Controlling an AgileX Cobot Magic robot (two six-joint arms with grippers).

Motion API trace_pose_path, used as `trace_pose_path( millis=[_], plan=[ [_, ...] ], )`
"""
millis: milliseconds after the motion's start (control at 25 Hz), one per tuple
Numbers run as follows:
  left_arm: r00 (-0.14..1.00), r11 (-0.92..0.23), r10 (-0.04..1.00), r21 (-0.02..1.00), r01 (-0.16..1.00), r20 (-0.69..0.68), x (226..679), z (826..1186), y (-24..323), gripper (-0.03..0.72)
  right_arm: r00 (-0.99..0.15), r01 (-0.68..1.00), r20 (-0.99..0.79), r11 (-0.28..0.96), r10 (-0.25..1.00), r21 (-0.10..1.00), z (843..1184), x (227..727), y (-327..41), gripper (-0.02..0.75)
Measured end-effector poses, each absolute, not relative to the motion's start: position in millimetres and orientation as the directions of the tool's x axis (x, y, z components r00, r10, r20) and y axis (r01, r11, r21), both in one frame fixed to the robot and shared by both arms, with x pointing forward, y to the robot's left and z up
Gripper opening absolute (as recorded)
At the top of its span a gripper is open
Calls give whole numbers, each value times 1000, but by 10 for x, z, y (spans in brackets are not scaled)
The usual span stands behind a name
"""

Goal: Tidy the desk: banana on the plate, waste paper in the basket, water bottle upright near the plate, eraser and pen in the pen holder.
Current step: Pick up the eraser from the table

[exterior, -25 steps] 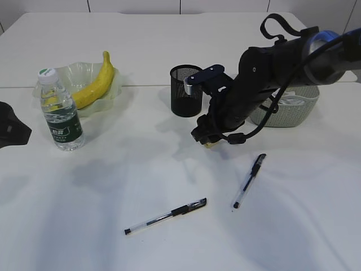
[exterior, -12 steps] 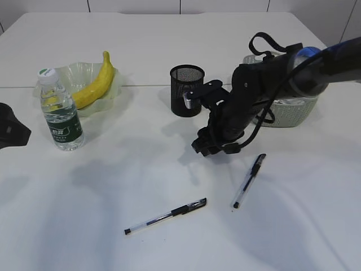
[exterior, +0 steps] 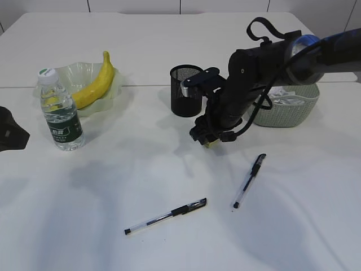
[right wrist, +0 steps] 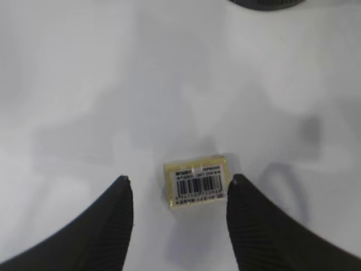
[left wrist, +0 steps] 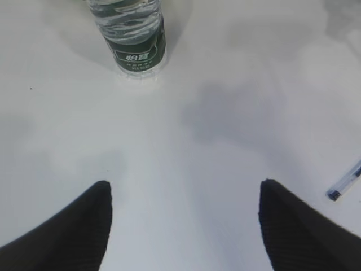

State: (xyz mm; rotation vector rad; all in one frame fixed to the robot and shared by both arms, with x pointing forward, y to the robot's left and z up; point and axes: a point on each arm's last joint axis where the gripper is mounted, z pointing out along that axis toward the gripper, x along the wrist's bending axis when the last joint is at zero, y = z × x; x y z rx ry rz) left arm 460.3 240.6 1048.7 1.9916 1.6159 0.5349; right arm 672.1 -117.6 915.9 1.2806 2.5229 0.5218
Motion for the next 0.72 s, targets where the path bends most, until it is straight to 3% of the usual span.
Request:
trace_pose_path(
  millis=[320,720],
  plan=[
    [214,-159,977,614,773,-16,4603,10487,2406,580,-601,700,-118,592,790,400,9088,6741,-1202,471],
    [213,-160,977,606,779,-15,4596,10482,2408,580,-654,654,-150,653,742,382,8973,6769,-1194,482]
  ],
)
